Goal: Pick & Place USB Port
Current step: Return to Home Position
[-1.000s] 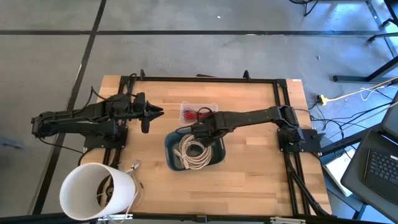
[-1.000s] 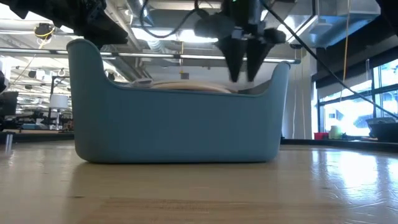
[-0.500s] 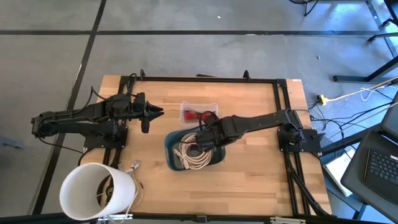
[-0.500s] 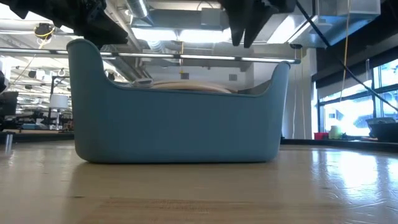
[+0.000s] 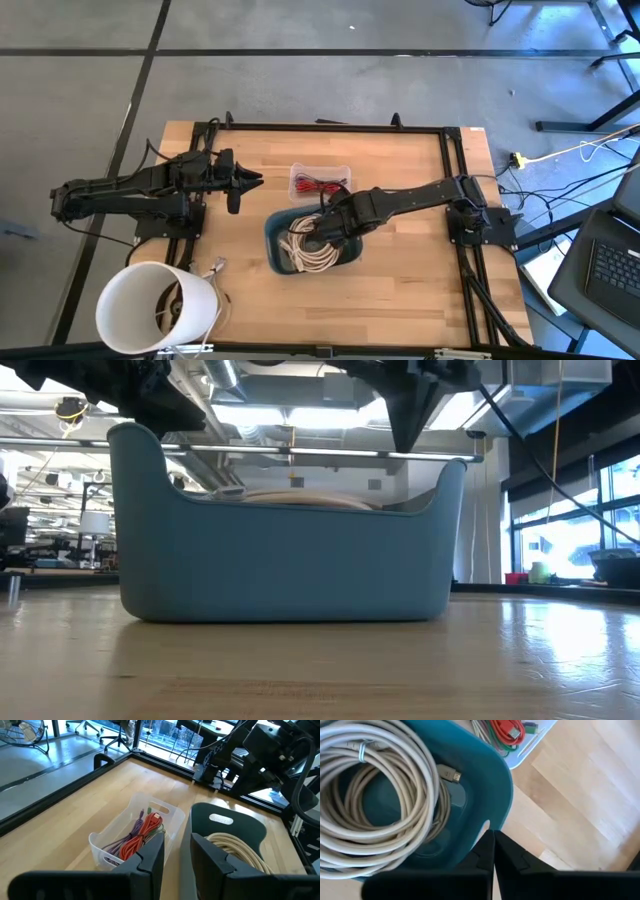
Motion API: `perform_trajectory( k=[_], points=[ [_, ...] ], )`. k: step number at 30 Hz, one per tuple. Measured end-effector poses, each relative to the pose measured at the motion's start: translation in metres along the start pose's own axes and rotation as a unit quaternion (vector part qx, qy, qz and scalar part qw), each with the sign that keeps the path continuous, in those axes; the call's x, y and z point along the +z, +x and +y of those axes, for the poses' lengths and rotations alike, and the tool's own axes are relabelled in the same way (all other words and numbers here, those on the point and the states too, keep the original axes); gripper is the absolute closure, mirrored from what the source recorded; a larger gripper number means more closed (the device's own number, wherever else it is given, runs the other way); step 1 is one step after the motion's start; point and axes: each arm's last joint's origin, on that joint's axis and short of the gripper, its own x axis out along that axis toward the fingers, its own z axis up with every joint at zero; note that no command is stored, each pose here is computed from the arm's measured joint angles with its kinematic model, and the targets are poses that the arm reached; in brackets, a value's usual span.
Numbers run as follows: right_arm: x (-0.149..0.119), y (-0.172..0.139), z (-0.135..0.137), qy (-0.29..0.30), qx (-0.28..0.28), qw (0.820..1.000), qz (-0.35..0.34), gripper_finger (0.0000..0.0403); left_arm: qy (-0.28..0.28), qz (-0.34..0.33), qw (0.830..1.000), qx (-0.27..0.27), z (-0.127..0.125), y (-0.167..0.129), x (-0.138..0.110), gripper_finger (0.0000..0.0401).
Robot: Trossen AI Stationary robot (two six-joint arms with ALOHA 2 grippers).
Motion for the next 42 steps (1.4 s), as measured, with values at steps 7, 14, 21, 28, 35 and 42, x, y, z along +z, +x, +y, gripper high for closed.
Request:
perform_trajectory(
  k=[7,14,21,28,35,42],
  points=[
    [0.011,0.004,0.000,-0.032,0.032,0.999,0.016,0.0400,0.000,0.000,1.000,0.000,0.000,0.000,0.000,0.0315],
    [0.037,0.005,0.017,-0.098,0.193,0.976,-0.014,0.0401,0.000,0.000,1.000,0.000,0.000,0.000,0.000,0.0315],
    [0.047,-0.001,0.034,-0.188,0.326,0.926,-0.036,0.0402,0.000,0.000,1.000,0.000,0.000,0.000,0.000,0.0315],
    [0.038,0.009,0.022,-0.179,0.233,0.956,0.011,0.0402,0.000,0.000,1.000,0.000,0.000,0.000,0.000,0.0315],
    [0.009,-0.027,-0.019,-0.151,0.059,0.987,-0.004,0.0403,0.000,0.001,1.000,0.000,0.000,0.000,0.000,0.0315],
    [-0.038,-0.131,-0.071,-0.137,0.159,0.953,-0.217,0.0403,0.000,0.000,1.000,0.000,0.000,0.000,0.000,0.0315]
  ],
)
